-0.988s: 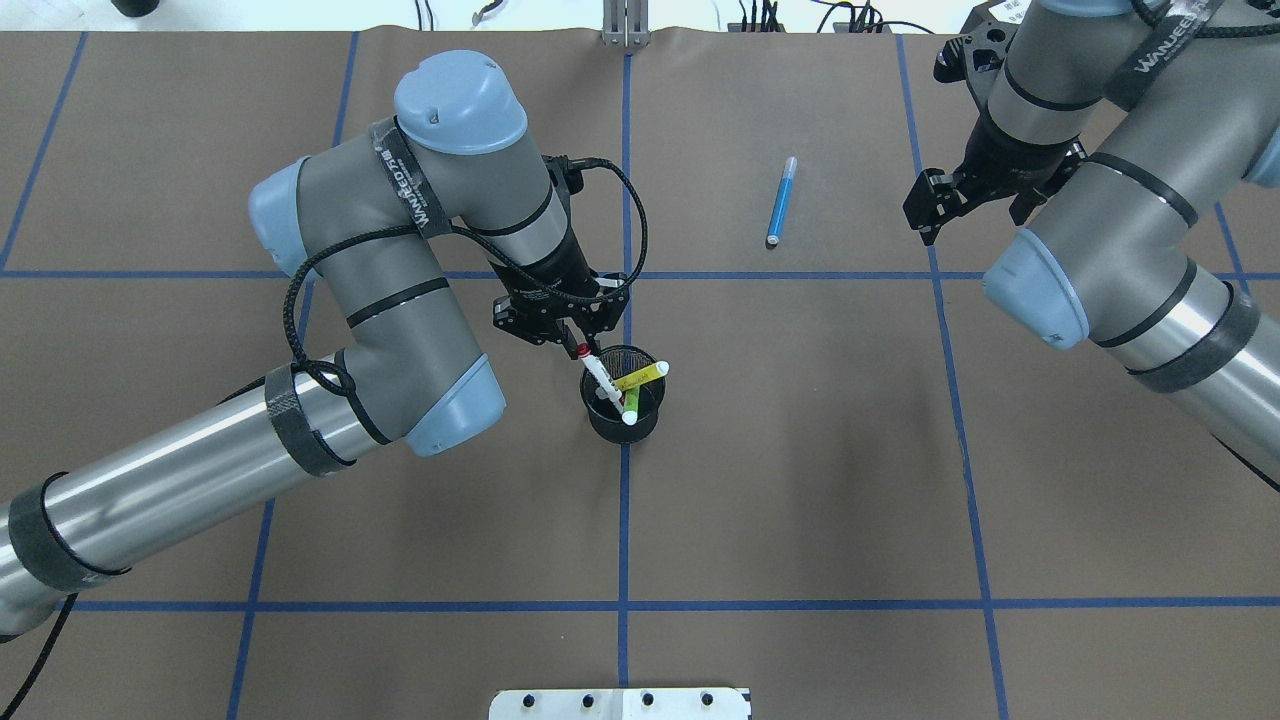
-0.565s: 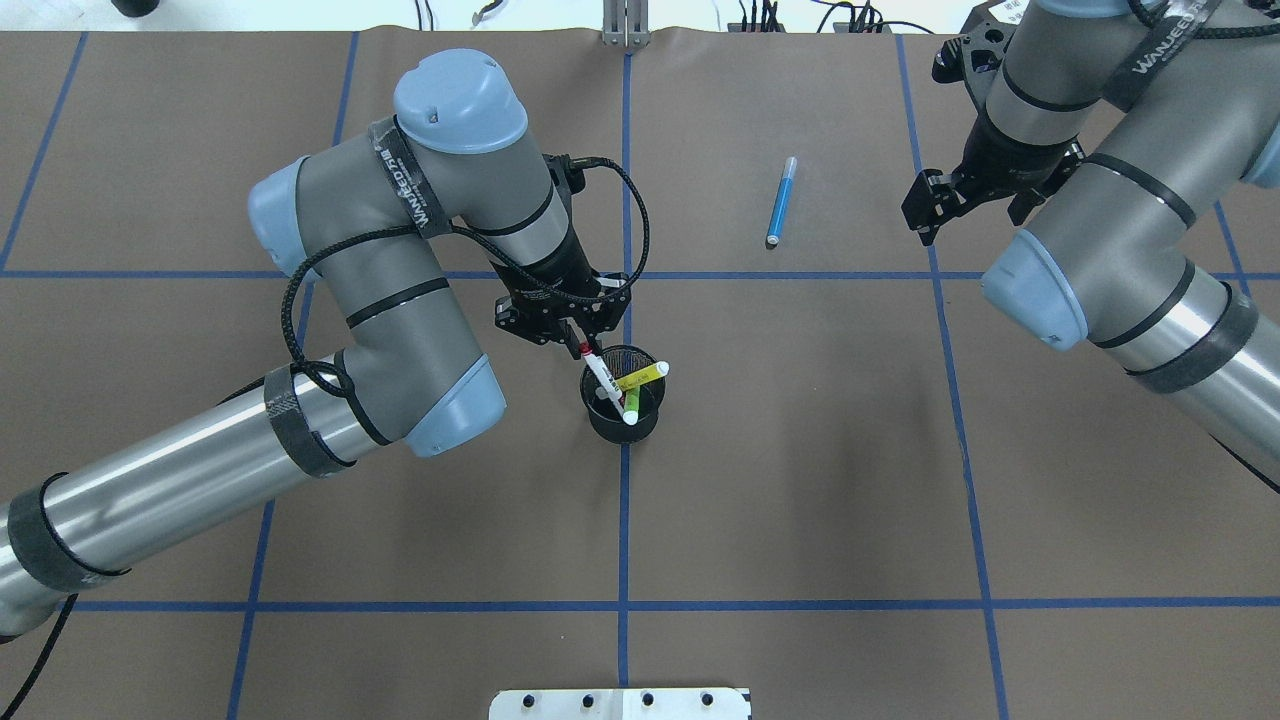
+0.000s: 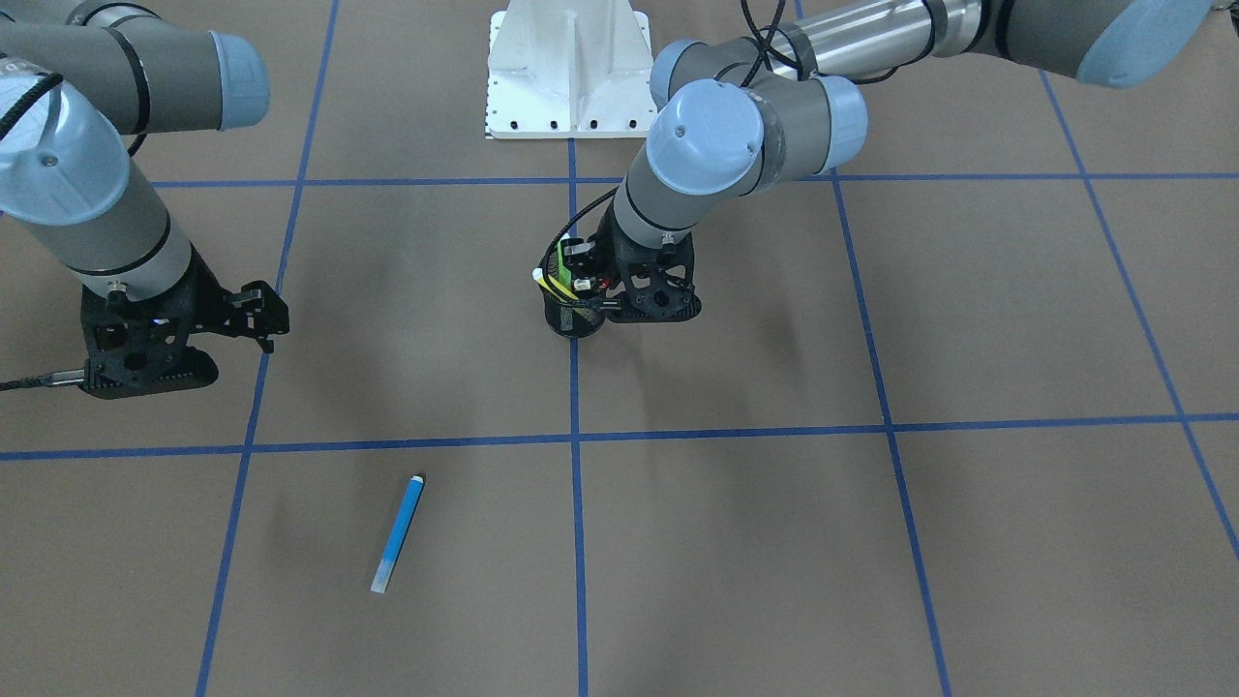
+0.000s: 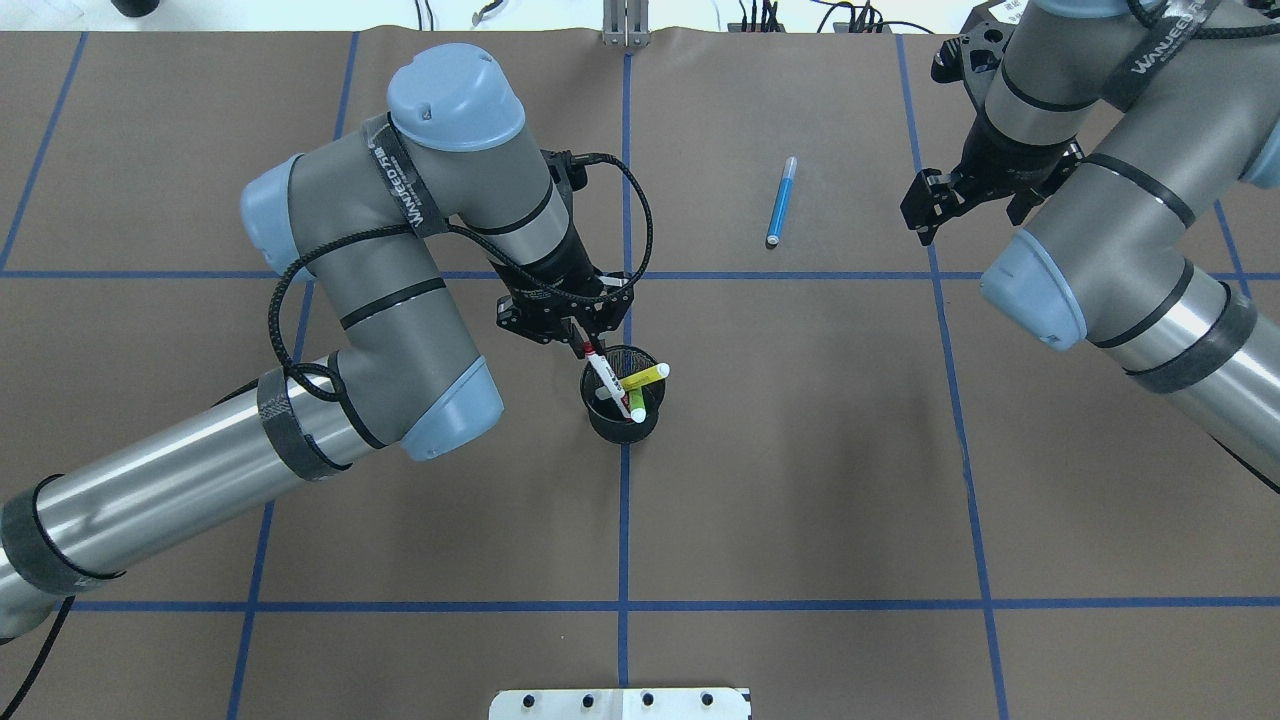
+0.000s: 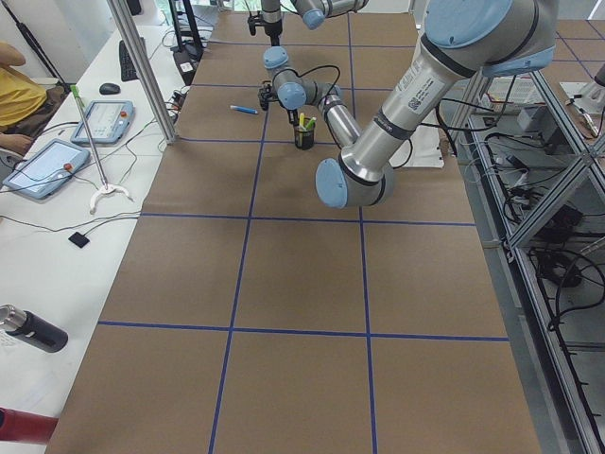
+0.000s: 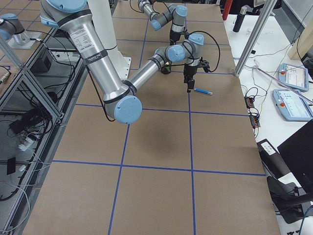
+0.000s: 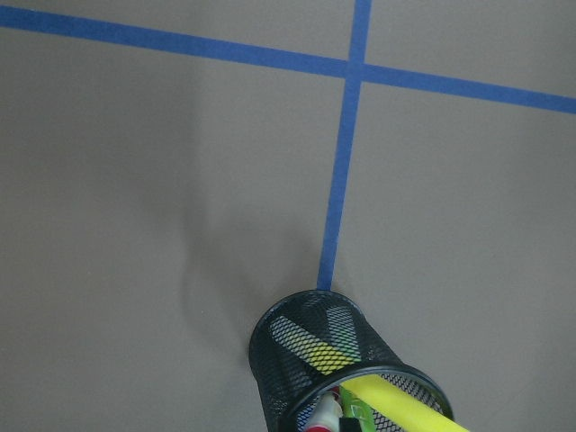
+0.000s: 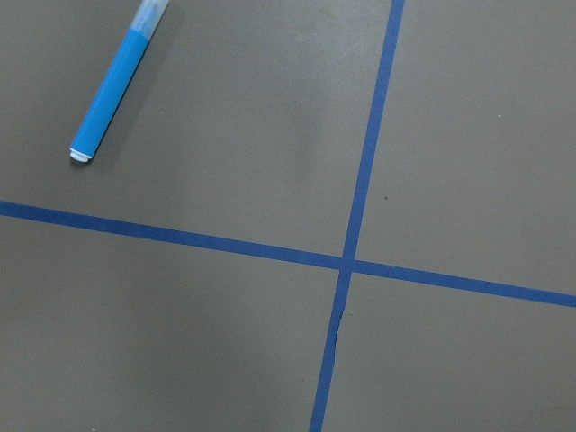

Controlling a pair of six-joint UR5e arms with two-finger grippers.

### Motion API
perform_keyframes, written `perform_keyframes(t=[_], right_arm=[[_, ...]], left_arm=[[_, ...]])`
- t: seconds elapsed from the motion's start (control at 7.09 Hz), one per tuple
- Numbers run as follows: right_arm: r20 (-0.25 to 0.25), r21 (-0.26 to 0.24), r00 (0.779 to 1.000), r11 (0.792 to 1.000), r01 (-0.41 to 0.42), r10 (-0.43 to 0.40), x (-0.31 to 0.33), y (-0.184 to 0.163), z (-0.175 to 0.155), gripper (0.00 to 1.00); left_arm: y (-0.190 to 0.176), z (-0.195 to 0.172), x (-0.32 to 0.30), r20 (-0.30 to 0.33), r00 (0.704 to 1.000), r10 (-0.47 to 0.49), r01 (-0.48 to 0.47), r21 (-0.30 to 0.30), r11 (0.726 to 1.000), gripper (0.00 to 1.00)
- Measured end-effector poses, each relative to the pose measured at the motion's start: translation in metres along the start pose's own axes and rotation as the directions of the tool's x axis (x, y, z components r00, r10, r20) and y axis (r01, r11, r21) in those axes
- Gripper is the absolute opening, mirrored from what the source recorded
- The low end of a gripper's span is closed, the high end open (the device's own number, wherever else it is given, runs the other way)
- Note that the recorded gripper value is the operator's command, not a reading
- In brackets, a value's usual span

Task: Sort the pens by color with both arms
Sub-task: 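Pull the red-capped marker up out of the cup with the left gripper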

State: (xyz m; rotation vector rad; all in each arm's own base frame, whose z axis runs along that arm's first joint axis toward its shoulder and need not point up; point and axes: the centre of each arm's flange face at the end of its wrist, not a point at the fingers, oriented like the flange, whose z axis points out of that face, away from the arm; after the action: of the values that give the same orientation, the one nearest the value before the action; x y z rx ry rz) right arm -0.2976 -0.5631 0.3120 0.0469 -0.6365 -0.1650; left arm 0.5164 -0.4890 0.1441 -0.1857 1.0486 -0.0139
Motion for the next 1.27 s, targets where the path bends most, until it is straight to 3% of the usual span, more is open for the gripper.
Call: perform_keyframes(t=[0.28, 0.85, 1.27], right_arm=[[0.001, 0.002, 1.000, 1.000, 0.000, 0.000, 0.000, 0.000, -0.001, 1.00], [0.004, 0.004, 1.000, 1.000, 0.001, -0.001, -0.002, 0.000, -0.002, 1.00], [0.005, 0.004, 1.000, 1.000, 0.004, -0.004, -0.001, 0.000, -0.003, 1.00]], left_arm=[[0.010, -0.034, 0.002, -0.040, 0.999, 0.026, -0.025, 0.049, 0.999, 0.00], [0.031, -0.112, -0.022, -0.103, 0.990, 0.091, -0.064, 0.241, 0.968, 0.00], [0.016, -0.126, -0.017, -0.180, 0.980, 0.088, -0.002, 0.429, 0.903, 0.00]])
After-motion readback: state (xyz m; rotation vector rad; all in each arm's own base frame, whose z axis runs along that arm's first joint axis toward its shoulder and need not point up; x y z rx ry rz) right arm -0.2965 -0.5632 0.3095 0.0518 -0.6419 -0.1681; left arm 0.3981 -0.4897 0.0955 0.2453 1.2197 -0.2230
